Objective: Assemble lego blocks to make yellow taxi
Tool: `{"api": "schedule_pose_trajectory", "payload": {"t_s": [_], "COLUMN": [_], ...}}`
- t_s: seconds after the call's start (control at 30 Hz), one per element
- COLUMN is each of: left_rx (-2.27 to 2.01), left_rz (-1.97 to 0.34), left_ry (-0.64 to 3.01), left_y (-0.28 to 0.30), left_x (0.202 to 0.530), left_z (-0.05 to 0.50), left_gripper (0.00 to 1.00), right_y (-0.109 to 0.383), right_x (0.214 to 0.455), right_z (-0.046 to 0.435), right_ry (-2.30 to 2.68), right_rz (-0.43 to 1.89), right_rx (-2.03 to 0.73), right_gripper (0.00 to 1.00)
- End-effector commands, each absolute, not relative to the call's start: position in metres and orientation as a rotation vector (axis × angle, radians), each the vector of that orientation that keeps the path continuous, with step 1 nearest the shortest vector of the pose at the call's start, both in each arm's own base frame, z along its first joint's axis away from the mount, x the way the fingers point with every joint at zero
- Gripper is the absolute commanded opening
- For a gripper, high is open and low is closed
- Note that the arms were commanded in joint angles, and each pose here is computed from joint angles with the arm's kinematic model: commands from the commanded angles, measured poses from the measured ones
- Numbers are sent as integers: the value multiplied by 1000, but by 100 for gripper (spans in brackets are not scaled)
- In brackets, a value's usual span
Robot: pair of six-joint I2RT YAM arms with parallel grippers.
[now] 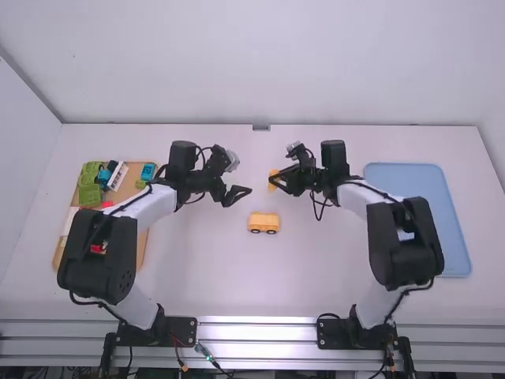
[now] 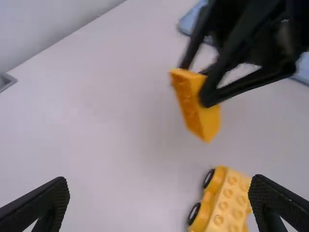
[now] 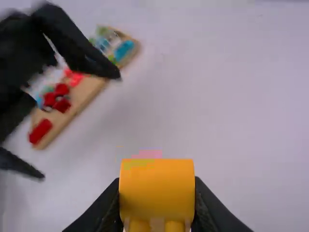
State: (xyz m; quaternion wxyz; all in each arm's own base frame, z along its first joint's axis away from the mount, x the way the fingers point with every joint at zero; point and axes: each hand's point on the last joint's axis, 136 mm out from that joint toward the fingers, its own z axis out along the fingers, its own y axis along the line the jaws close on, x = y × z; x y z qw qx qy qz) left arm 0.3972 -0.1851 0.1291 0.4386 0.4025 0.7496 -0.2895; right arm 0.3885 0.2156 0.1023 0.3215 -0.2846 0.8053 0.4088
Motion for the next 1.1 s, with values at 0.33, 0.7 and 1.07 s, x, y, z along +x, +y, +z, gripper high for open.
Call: {"api": "schedule_pose_trajectory", "payload": {"t_s": [0.33,0.7,1.07], "left_rx": [1034,1025,1013], "left_rz": [-552,-563,-571], "left_ry": [1800,1812,1820], "left_y": [-178,-179,-179], "left_x": [417,416,416], "left_z": [137,136,136], "left_gripper": [99,99,99], "right_y": [138,118,131], "right_x": [351,319,308], "right_z": [113,52,10], "right_ry": [2526,2491,2440], "right_rz": [31,17,75], "right_rx": [-1271,-1893,-2121], "right_gripper": [9,17,15]}}
